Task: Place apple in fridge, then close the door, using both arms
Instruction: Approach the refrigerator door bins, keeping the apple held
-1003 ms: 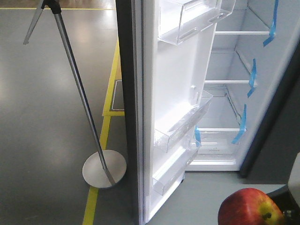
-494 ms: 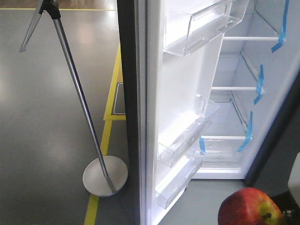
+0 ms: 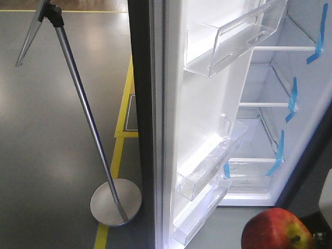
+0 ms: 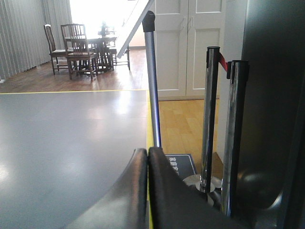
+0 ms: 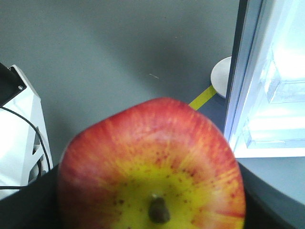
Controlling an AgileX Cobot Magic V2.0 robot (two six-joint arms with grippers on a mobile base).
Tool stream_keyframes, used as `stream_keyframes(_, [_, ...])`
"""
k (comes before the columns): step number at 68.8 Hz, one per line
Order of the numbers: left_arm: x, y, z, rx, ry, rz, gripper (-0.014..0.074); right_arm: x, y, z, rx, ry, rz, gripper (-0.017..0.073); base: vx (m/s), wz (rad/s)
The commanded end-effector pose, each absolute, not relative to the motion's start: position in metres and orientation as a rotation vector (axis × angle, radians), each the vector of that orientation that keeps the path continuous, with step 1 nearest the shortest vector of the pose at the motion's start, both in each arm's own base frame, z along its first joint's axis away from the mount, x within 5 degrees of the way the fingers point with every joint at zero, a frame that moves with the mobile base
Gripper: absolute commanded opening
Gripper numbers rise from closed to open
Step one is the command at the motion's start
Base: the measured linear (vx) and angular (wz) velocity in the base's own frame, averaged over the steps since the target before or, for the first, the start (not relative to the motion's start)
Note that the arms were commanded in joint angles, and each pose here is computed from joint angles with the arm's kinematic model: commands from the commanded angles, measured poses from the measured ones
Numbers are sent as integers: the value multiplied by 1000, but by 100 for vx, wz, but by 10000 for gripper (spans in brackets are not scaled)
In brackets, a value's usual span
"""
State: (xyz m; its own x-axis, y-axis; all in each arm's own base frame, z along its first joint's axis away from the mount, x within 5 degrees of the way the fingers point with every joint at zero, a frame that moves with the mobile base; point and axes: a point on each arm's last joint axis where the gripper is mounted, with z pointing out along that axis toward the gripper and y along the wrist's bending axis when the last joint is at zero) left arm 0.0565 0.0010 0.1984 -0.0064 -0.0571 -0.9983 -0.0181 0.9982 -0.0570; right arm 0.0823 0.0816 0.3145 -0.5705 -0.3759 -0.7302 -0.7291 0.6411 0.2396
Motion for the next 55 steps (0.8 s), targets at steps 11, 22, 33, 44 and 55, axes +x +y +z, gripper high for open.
stream_keyframes(11, [54, 1, 211, -57, 1479, -48, -6, 84, 84, 327, -815, 2136, 733, 122, 8, -1])
stream_keyframes(22, [54, 1, 211, -57, 1479, -48, -6, 84, 84, 327, -815, 2136, 733, 122, 8, -2])
stream_keyframes(33, [54, 1, 211, -57, 1479, -48, -6, 84, 84, 327, -815, 2136, 733, 122, 7, -3])
stream_keyframes(44, [54, 1, 211, -57, 1479, -48, -6, 84, 84, 327, -815, 2136, 733, 122, 6, -3])
stream_keyframes(55, [54, 1, 211, -57, 1479, -48, -6, 84, 84, 327, -815, 2136, 733, 122, 6, -3])
